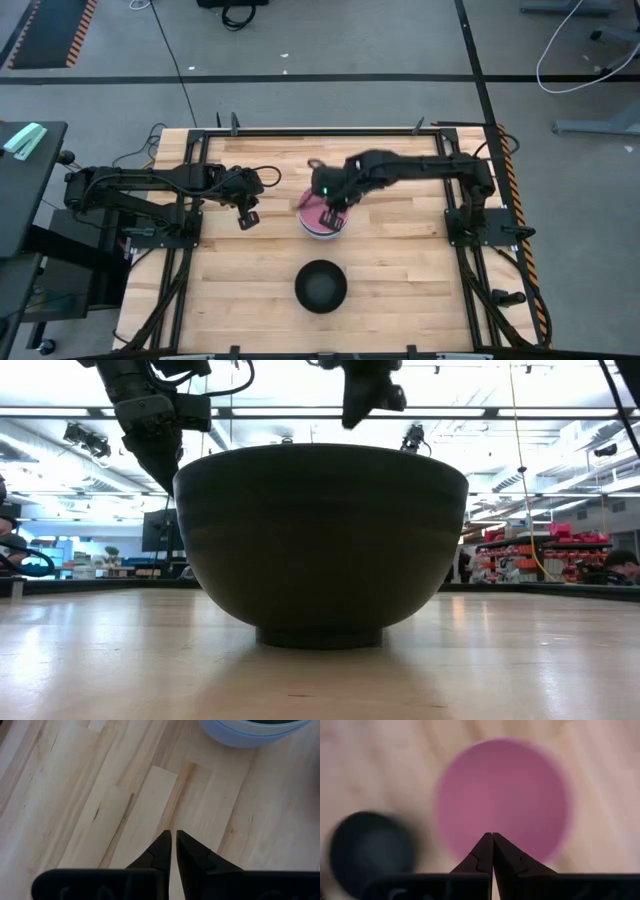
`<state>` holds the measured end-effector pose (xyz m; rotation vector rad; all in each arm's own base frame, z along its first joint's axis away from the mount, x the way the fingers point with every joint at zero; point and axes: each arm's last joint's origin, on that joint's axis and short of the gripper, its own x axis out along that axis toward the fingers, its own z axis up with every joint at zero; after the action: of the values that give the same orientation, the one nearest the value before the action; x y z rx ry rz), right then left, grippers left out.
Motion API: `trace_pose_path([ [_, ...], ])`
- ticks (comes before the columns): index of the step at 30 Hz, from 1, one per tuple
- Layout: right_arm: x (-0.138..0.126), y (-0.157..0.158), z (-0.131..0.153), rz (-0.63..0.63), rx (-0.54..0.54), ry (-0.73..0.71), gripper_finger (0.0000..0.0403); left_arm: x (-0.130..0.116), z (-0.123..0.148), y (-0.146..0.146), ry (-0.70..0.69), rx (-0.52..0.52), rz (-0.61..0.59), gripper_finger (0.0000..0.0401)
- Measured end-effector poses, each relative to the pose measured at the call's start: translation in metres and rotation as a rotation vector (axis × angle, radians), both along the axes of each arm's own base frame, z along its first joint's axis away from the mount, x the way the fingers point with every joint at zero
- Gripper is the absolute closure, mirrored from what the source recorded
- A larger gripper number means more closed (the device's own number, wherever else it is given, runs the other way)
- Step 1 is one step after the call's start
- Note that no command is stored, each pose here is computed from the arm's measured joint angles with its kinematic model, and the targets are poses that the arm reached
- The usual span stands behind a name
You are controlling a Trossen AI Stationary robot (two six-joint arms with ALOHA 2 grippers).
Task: Nest bowls inside each other
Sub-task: Stack the black bowl on top of the pink bowl
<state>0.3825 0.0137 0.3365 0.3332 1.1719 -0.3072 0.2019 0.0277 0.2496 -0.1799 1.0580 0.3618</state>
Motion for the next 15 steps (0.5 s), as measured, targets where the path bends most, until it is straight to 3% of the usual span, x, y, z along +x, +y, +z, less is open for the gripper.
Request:
trace_pose_path([
  [4,-0.003,0.036,-0.002,0.060,0.079,0.011,0.0384,0.000,0.000,0.000,-0.001,-0.002,0.003,0.0375],
  [15,-0.020,0.114,-0.018,0.149,0.117,0.047,0.0339,0.000,0.000,0.000,-0.004,-0.009,0.019,0.0366],
])
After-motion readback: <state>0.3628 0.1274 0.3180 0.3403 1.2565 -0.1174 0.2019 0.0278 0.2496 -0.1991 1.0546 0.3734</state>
